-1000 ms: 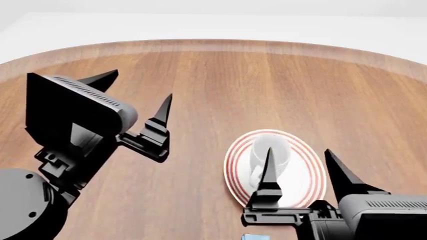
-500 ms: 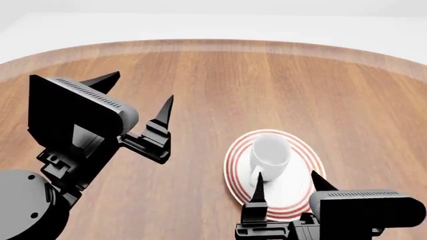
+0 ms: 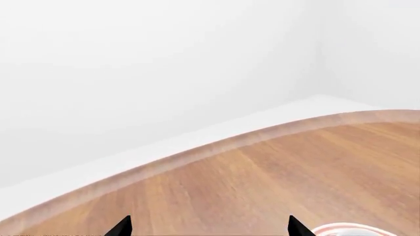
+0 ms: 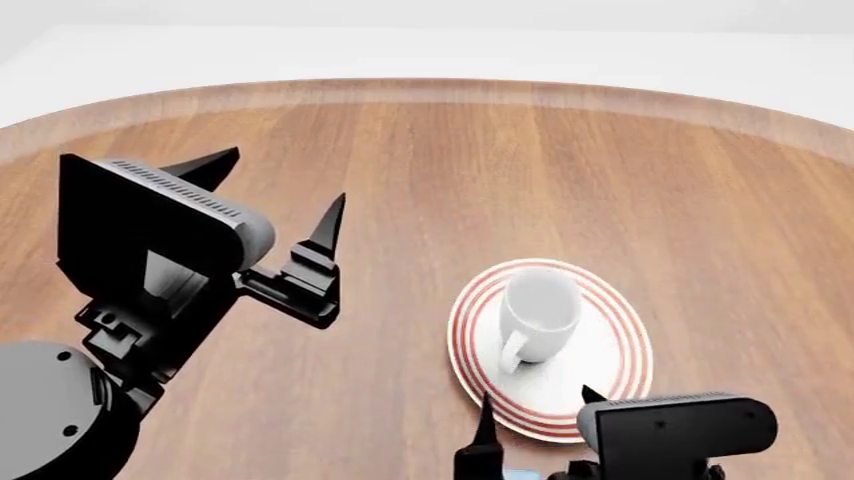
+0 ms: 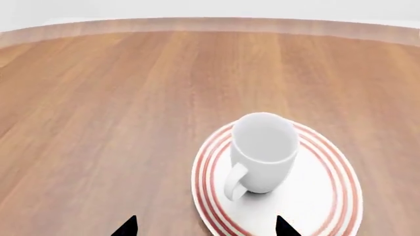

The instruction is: Pick up the white mug and put it on the plate, and put the chocolate pudding to the right of the plate.

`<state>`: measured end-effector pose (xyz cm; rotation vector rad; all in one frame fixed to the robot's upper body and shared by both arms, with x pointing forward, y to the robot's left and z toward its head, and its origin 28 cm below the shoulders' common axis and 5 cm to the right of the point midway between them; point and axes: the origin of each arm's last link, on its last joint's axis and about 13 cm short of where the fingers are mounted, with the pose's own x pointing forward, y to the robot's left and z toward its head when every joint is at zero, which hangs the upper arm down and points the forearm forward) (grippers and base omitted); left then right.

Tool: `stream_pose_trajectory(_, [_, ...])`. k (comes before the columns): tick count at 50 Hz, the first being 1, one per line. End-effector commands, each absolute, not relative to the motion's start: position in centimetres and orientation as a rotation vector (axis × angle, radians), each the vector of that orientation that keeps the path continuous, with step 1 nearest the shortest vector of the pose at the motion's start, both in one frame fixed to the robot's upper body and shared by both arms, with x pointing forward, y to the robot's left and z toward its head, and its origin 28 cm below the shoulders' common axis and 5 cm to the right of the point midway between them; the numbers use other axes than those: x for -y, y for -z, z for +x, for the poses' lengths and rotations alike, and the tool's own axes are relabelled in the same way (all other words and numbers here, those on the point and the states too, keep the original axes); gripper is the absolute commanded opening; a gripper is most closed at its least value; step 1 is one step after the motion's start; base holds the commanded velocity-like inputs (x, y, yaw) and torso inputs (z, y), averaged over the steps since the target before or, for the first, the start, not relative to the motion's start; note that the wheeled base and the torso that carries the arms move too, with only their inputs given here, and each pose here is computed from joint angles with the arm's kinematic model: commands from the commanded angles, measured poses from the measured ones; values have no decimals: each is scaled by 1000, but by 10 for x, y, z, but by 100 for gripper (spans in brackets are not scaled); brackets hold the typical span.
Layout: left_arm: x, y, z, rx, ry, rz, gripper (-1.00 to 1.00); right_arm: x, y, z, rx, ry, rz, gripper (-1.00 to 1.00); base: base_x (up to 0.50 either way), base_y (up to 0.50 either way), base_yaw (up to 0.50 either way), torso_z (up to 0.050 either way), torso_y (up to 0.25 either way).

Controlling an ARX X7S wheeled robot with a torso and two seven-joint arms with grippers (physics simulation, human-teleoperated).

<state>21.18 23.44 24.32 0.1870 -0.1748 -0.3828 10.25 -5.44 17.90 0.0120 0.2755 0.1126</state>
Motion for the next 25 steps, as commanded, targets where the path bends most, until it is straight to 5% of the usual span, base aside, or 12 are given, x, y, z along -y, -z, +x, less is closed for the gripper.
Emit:
stream_pose_trajectory(1, [-230, -246, 213, 212, 422, 157, 100, 50, -180, 100, -334, -136, 54, 100, 0, 0, 0, 0, 0])
stream_pose_trajectory(25, [-231, -245, 214, 200, 426, 139, 100, 49, -172, 106, -495, -79, 83, 100, 0, 0, 0, 0, 0])
